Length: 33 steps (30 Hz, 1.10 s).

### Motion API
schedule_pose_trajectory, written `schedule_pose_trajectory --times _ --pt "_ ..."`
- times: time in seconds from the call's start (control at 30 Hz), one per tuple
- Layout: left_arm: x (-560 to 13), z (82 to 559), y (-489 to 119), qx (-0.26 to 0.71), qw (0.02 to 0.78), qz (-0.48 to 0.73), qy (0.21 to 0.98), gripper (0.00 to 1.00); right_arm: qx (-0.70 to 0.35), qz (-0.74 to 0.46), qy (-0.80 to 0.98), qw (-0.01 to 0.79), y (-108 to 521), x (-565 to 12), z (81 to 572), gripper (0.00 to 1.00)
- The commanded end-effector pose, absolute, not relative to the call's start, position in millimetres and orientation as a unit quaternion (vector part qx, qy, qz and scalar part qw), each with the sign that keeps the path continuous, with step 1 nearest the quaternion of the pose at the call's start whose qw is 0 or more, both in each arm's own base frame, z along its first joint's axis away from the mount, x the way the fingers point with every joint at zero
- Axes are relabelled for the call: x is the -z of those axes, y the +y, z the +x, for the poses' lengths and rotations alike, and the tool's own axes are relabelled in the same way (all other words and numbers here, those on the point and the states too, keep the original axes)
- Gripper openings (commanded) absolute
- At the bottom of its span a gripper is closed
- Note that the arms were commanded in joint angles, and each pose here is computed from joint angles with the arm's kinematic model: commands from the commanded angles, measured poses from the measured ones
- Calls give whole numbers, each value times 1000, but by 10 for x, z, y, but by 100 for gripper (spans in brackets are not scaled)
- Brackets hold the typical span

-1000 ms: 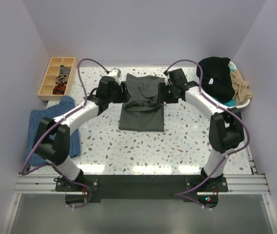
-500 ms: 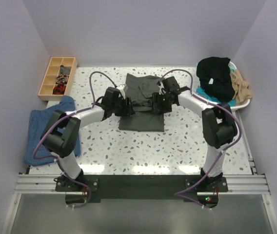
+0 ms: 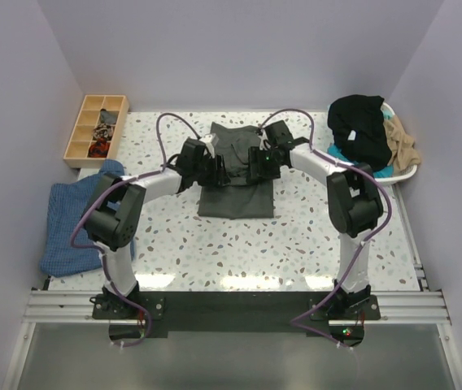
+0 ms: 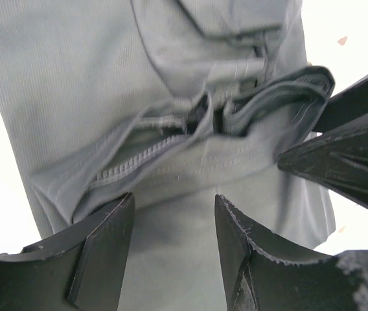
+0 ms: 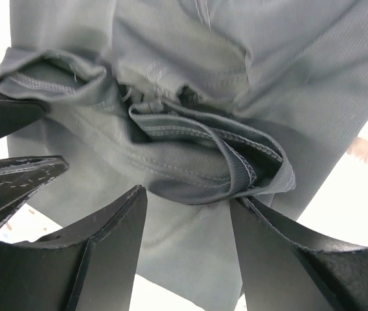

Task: Fold and stack the t-shirts
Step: Fold the tshirt

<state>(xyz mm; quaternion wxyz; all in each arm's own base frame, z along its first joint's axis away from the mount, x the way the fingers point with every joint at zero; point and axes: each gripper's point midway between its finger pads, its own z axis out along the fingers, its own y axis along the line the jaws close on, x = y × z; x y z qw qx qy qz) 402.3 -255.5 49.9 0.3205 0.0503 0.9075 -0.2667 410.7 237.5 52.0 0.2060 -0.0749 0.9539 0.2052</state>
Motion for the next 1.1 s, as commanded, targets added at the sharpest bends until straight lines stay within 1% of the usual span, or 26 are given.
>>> schedule_pose_trajectory --times 0.0,0.2,0.43,0.6,0.7,0.73,0.77,0.8,0.83,0.87,0.9,1.07 --pt "-716 4351 -2654 269 373 55 886 57 -192 -84 948 240 2381 -631 4348 58" --pt "-840 4602 -2636 245 410 69 876 57 -166 -83 945 270 2319 -736 4570 58" --pt "-1291 4949 -2629 223 482 93 843 58 -144 -77 938 307 2244 -888 4844 58" --pt "-1517 5178 -2641 214 511 104 826 58 -137 -71 935 318 2193 -917 5006 58" --pt "-1627 5107 -2639 219 509 110 825 58 -150 -79 931 323 2222 -1033 5022 58" --pt "-1594 5023 -2638 223 494 116 832 58 -156 -83 932 318 2239 -1021 4971 58" --pt "-1670 4952 -2639 231 492 119 831 58 -164 -82 928 326 2249 -1130 4946 58" --pt "-1613 4872 -2629 234 478 119 838 58 -169 -83 927 324 2262 -1154 4909 58" --pt "-1488 4733 -2612 237 447 121 854 58 -171 -83 929 317 2246 -1133 4847 58" --pt "-1536 4649 -2610 246 445 117 853 58 -180 -85 928 315 2271 -1155 4804 58" --pt "-1344 4502 -2566 247 423 112 865 58 -186 -86 924 322 2274 -1248 4771 58" --pt "-1204 4077 -2486 279 407 87 865 58 -196 -85 926 310 2230 -1220 4544 59"
